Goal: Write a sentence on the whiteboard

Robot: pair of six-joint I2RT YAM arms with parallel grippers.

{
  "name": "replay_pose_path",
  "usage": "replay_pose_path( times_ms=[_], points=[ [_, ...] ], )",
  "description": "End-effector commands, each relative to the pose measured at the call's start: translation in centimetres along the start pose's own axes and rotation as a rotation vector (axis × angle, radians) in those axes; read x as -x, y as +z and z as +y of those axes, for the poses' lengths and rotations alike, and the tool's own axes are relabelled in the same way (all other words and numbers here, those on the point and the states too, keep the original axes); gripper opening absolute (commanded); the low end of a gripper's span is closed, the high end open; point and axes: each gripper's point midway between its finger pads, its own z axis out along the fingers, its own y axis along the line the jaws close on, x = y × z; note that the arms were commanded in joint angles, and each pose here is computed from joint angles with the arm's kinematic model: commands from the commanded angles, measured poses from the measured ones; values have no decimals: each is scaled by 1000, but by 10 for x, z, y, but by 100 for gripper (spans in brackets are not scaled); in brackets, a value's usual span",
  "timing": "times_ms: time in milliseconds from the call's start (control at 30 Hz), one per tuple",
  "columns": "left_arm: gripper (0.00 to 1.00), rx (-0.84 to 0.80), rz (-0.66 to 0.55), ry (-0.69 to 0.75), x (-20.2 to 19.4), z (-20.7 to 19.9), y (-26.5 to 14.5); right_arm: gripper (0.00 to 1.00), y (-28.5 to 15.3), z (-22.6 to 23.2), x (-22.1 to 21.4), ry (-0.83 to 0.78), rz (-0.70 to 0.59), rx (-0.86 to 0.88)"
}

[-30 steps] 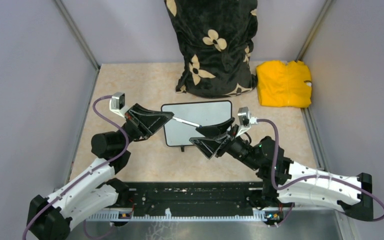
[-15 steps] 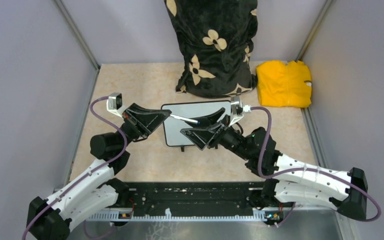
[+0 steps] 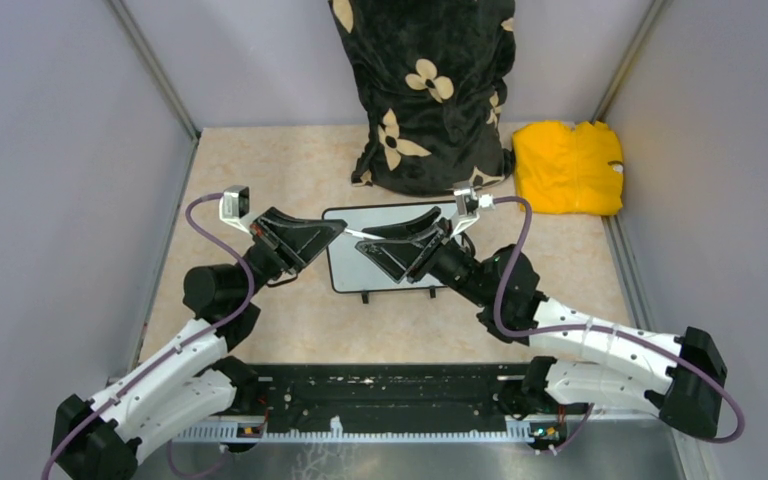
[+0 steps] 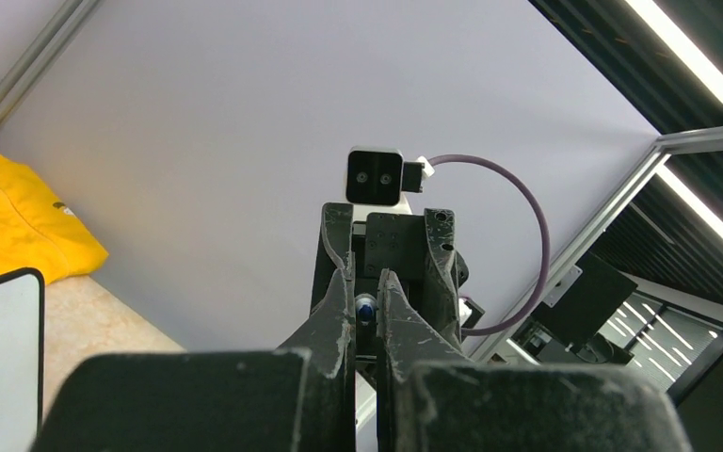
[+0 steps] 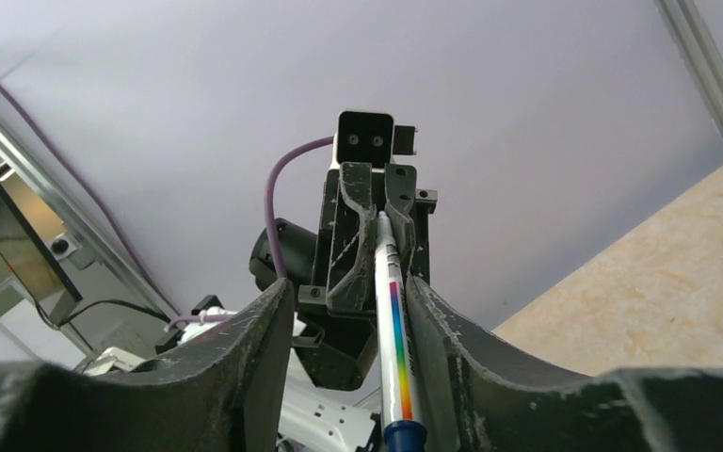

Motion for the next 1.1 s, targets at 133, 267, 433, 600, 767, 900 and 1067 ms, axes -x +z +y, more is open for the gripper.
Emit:
replay_pose_path(
  times_ms=[133,267,433,600,767,900,1067],
  points=[
    [0,56,22,47,0,6,7,38,10,33,34,20,-84,104],
    [0,81,51,60,-3,8,10,38,9,27,34,16,-83,76],
    [0,92,73,64,-4,7,11,39,6,23,34,13,-75,55],
    [0,84,95,56,-5,3,15,39,0,23,35,12,-64,54],
    [0,77,127,46,-8,1,18,38,-6,22,36,10,-61,49],
    [0,73,143,24,-11,0,20,39,-8,22,36,10,-57,49],
    [0,54,155,-2,-13,-3,21,44,-10,21,36,12,-54,43]
  ],
)
